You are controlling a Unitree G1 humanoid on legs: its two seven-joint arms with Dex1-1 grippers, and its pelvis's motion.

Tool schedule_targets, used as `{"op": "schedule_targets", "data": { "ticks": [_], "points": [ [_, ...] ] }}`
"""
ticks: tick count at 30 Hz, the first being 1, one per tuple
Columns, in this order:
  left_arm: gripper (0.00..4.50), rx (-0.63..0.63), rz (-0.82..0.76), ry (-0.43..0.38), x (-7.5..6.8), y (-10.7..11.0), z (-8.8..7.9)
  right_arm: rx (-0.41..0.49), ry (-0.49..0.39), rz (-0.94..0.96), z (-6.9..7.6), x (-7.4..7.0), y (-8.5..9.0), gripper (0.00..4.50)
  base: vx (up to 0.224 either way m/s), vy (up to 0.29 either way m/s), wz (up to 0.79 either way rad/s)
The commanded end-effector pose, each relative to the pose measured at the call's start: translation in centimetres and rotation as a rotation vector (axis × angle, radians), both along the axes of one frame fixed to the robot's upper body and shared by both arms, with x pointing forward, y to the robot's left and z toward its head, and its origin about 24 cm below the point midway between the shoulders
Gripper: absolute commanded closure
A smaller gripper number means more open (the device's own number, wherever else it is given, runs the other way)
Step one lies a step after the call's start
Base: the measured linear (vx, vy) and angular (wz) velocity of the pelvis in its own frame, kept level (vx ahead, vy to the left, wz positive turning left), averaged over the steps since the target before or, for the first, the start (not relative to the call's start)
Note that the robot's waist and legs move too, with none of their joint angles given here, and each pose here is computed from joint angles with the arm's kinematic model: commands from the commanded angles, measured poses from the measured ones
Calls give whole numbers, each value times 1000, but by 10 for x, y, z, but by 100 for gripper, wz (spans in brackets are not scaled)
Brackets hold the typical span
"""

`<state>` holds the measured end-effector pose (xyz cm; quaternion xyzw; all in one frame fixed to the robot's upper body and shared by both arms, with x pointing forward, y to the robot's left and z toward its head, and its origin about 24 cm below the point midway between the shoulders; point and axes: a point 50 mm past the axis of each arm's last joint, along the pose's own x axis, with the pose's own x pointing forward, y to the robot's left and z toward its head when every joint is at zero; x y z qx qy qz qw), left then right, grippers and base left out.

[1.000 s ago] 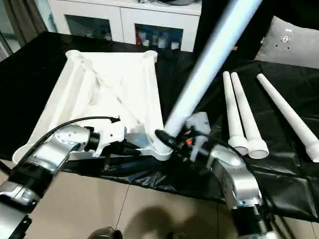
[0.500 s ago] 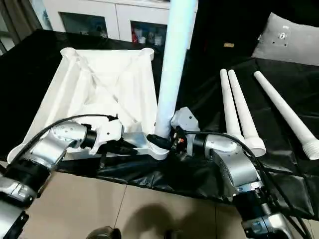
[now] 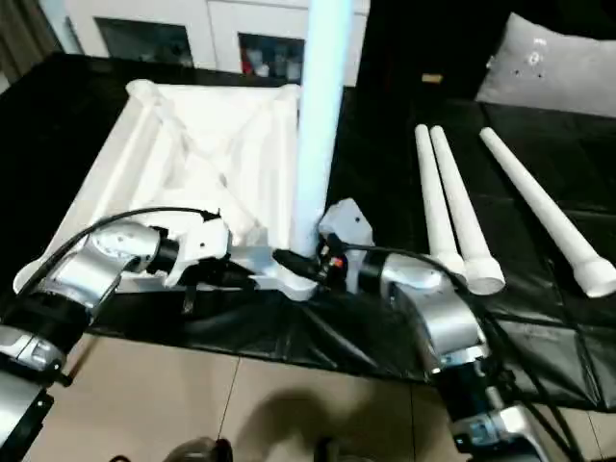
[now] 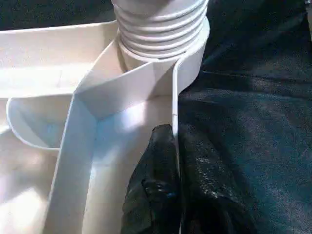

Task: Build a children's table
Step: Rotate leg to tighten

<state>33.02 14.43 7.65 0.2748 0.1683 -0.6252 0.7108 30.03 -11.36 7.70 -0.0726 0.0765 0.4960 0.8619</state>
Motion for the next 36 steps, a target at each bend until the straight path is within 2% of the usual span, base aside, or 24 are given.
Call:
{"op": "schedule_targets", "data": {
  "ticks": [1,3,4,6,7,13,16,22,36],
  "points": [
    [450,-109,97,-60,3,-4,14,-191,262,-166,-63,-13,-13,259,0,0,0],
    [450,-147,153,-51,1,-9,13,-189,249,-227,-62,-8,-11,259,0,0,0],
    [450,-181,209,-55,-4,-20,10,-172,241,-333,-60,1,-9,259,0,0,0],
    [450,-199,233,-57,-8,-30,9,-159,237,-401,-59,8,-8,259,0,0,0],
    [450,-220,237,-54,-12,-41,9,-145,236,-450,-57,14,-9,259,0,0,0],
    [450,-250,224,-62,-26,-69,13,-121,222,-511,-49,25,-8,259,0,0,0],
    [450,-233,245,-69,-27,-69,12,-121,221,-504,-48,24,-4,259,0,0,0],
    [450,-138,289,-98,-23,-56,9,-97,229,-478,-50,23,2,259,0,0,0],
    [450,-31,317,-136,-20,-46,7,-101,205,-441,-49,21,3,259,0,0,0]
  ]
}}
